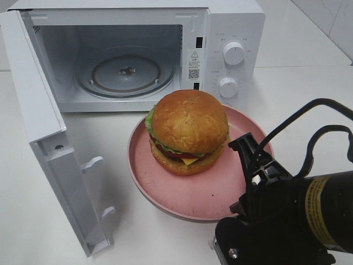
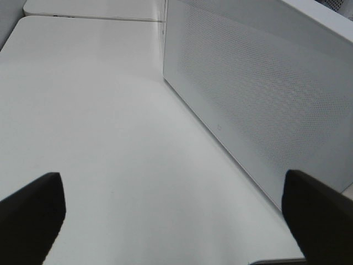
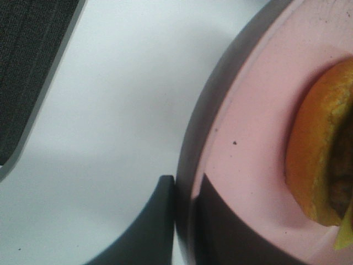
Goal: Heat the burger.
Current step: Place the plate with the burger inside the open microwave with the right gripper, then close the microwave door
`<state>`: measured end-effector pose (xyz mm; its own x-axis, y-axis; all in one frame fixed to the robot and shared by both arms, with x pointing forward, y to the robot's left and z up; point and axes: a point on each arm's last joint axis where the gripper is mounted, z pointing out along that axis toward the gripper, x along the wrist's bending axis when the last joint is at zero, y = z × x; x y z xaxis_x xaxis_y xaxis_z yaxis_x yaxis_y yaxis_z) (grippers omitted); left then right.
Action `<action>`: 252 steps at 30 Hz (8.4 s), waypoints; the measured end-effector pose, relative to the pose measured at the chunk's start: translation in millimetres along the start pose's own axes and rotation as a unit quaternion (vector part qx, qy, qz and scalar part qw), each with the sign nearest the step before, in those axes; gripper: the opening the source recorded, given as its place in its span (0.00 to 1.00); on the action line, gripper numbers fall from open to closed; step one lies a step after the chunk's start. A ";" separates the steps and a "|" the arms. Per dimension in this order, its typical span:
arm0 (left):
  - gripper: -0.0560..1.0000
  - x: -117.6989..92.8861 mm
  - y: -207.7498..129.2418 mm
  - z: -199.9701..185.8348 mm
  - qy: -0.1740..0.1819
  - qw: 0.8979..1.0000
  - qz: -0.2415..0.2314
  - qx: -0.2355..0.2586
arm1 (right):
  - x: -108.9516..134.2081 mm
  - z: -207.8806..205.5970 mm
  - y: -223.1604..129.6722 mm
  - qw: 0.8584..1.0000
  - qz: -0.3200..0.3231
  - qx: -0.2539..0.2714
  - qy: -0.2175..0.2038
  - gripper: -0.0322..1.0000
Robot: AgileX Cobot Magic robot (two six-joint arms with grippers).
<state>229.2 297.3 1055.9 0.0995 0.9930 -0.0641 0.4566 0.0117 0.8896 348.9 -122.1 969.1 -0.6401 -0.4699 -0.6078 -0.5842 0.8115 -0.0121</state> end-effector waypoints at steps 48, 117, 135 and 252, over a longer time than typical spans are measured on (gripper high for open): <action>0.99 0.0 0.0 0.0 0.000 1.000 0.000 0.000 | -69.2 42.7 -42.2 0.999 -0.026 0.010 0.041 0.06; 0.99 0.0 0.0 0.0 0.000 1.000 0.000 0.000 | -197.4 186.2 -13.4 0.995 0.088 0.037 0.018 0.06; 0.99 0.0 0.0 0.0 0.000 1.000 0.000 0.000 | -232.0 217.6 -27.5 0.991 0.116 0.062 -0.023 0.07; 0.99 0.1 0.0 0.0 0.000 1.000 0.000 0.000 | -132.8 47.1 -58.0 0.831 0.553 0.034 -0.038 0.77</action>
<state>229.2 297.4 1055.9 0.0990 0.9931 -0.0633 0.4566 0.0112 0.8896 491.3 -90.4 1013.1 -0.7326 0.5983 -0.3245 0.3724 0.7514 0.5448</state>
